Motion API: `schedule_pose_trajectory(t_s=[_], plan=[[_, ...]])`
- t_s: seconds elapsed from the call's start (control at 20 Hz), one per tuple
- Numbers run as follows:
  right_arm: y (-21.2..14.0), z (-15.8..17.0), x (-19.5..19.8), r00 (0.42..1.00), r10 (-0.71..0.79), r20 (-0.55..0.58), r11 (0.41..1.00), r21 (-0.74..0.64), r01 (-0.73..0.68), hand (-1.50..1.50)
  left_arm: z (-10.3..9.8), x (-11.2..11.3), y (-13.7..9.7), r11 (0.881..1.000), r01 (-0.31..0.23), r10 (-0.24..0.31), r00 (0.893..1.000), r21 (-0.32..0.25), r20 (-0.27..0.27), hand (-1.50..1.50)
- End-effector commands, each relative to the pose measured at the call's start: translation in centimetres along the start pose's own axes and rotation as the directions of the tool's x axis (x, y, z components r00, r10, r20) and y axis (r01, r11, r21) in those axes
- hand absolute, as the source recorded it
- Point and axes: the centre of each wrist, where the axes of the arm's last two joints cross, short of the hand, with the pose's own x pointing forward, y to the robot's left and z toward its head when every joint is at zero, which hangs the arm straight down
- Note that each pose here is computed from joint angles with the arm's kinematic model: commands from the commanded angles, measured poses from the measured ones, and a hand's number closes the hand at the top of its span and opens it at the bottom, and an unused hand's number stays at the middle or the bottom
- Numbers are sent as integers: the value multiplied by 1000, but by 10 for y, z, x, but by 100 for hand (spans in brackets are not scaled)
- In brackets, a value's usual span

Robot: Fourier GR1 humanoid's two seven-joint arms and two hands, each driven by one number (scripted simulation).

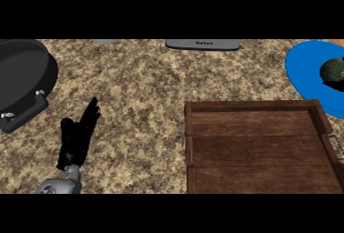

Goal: Pick the squash from the tray and place it in the plate

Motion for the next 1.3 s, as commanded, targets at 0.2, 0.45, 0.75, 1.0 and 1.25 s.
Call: schedule_pose_trajectory(t_s=[0.2, 0.45, 0.75, 1.0, 1.25], plan=[[13, 16, -27, 996, 22, -83, 959, 283, 3, -150, -4, 7, 1, 1000, 11, -10, 1000, -27, 7, 0], [-7, 20, -35, 998, -59, 32, 951, 304, 47, -150, -3, 1, -5, 1000, 20, -19, 1000, -20, 5, 0], [-7, 12, -25, 856, -482, 187, 875, 160, 458, -150, -6, 1, -7, 1000, 10, -10, 1000, -13, 20, 0], [-31, 33, -55, 713, -682, 164, 731, 113, 673, -150, -1, 2, 10, 1000, 5, -5, 1000, 6, -2, 0], [-31, 47, -71, 651, -744, 151, 668, 147, 729, -150, -5, 10, -12, 1000, -6, 6, 1000, 6, 16, 0]])
